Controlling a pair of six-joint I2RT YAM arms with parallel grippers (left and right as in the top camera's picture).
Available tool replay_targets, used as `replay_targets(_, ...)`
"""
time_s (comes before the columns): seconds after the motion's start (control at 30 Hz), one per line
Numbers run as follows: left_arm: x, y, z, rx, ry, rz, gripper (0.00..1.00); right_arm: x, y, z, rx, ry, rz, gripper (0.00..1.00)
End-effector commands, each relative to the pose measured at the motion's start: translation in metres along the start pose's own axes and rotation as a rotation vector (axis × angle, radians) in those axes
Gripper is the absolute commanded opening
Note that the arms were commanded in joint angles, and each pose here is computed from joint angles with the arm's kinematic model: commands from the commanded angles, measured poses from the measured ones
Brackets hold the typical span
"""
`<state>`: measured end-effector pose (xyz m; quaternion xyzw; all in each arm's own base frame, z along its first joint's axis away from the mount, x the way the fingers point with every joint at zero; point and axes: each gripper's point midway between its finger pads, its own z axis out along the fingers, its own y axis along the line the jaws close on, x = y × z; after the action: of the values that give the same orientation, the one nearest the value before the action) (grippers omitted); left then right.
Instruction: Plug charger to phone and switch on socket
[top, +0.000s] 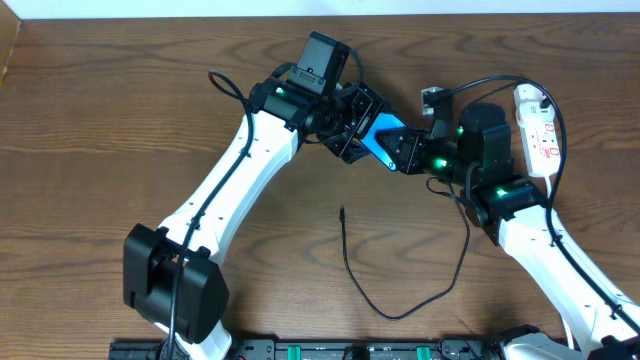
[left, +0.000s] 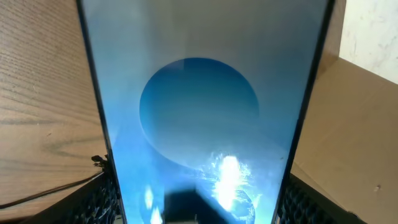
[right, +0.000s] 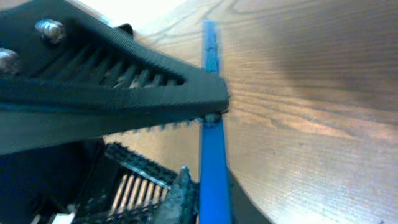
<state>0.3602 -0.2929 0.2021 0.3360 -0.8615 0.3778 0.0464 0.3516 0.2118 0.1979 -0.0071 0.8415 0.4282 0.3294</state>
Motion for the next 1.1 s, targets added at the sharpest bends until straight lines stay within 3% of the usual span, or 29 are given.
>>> replay_targets(0.0, 0.008, -0.012, -0.014, 0.044, -0.001, 0.026, 0.07, -0.005, 0.010, 0.001, -0.029, -0.003, -0.025, 0.01)
replay_targets(0.23, 0.008, -0.012, -0.014, 0.043, -0.001, 0.027, 0.07, -0.007, 0.012, 0.001, -0.034, -0.011, -0.021, 0.01)
replay_targets(0.27, 0.008, -0.012, -0.014, 0.044, -0.001, 0.036, 0.16, -0.008, 0.012, 0.001, -0.036, -0.014, -0.023, 0.01)
replay_targets(0.33, 0.007, -0.012, -0.014, 0.044, -0.003, 0.054, 0.56, -0.011, 0.012, 0.000, -0.037, -0.023, -0.025, 0.01)
replay_targets(0.4, 0.004, -0.012, -0.016, 0.045, -0.007, 0.066, 0.85, -0.014, 0.009, -0.001, -0.032, -0.033, -0.022, 0.01)
replay_targets(0.77, 0.004, -0.020, -0.042, 0.112, 0.031, 0.110, 0.86, -0.035, -0.015, -0.015, 0.013, -0.093, 0.070, 0.01)
replay_targets(1.07, 0.002, -0.030, -0.074, 0.175, -0.011, 0.129, 0.87, -0.055, -0.009, -0.021, -0.058, -0.154, 0.400, 0.01)
